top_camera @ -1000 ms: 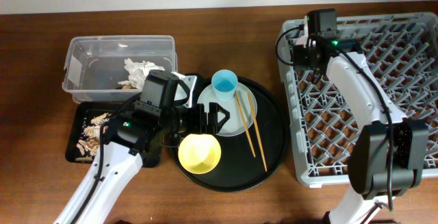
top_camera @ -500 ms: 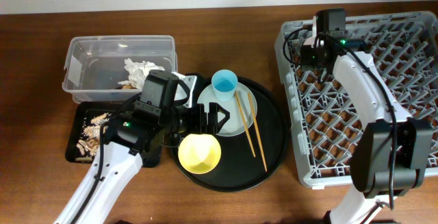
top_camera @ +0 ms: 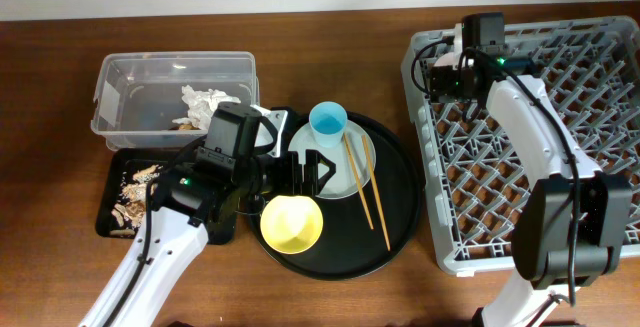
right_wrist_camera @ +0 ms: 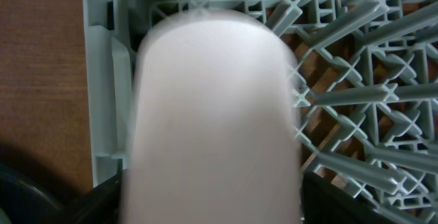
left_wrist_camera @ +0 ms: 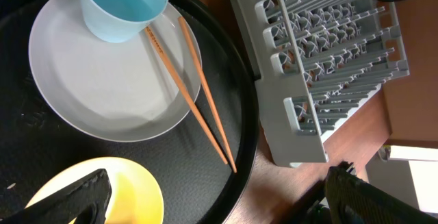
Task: Sort waste into correct bins and load items into the dishwasher rack
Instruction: 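Carry the pink cup with the right gripper over the dish rack, then lower the pink cup into the rack's back-left corner and release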
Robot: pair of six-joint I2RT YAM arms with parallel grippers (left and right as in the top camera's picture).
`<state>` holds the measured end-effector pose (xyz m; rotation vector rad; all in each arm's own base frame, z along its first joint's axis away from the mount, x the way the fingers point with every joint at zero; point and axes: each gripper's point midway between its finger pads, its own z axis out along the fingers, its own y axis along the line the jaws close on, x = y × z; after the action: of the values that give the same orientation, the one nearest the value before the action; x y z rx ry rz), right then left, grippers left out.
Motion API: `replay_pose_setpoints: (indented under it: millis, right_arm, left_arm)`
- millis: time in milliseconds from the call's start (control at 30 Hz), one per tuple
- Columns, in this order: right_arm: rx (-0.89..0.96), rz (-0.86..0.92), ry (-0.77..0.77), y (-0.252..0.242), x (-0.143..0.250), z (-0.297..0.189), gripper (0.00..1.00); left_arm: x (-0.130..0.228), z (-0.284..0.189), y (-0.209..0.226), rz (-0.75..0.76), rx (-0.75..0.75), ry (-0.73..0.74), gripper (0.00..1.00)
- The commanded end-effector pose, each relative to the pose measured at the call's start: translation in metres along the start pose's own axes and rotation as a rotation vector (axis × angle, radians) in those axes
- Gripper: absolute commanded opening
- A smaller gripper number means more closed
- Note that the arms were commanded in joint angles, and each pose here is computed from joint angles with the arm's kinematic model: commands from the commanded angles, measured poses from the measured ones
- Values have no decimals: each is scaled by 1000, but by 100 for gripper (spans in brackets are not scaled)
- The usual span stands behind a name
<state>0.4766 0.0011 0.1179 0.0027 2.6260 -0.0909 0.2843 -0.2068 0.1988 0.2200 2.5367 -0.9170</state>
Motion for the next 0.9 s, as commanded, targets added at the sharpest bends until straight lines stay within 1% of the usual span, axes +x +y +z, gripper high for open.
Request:
replay_pose_setpoints:
  millis: [0, 200, 333, 400, 467, 500, 567, 667, 700, 767, 867]
  right_arm:
    - [-6, -2, 0, 2, -2, 4, 80]
    - [-6, -2, -3, 2, -3, 4, 80]
    - [-7, 0, -35, 1, -18, -12, 78]
    - [-20, 0, -39, 2, -26, -31, 74]
    - [-61, -2, -5, 7, -24, -48, 69]
    - [-105, -4, 48, 14, -14, -56, 63]
    - [-210, 1, 152, 31, 10, -64, 57]
    - [-288, 13, 286, 46, 43, -68, 38]
    - [-287, 10, 321, 47, 53, -66, 34]
    - [-284, 4, 350, 50, 63, -61, 34]
    - [-279, 0, 347, 51, 67, -52, 34]
  left_arm:
    - [1, 1, 3, 5, -10, 1, 99]
    - [1, 1, 3, 5, -10, 1, 99]
    - [0, 1, 3, 5, -10, 1, 99]
    - [1, 1, 3, 5, -10, 1, 99]
    - [1, 1, 3, 5, -10, 1, 99]
    - [1, 1, 3, 5, -10, 1, 99]
    - [1, 1, 3, 5, -10, 1, 99]
    - [1, 1, 3, 5, -10, 1, 99]
    - [1, 1, 3, 5, -10, 1, 99]
    - [1, 1, 3, 5, -10, 1, 99]
    - [1, 1, 3, 5, -10, 1, 99]
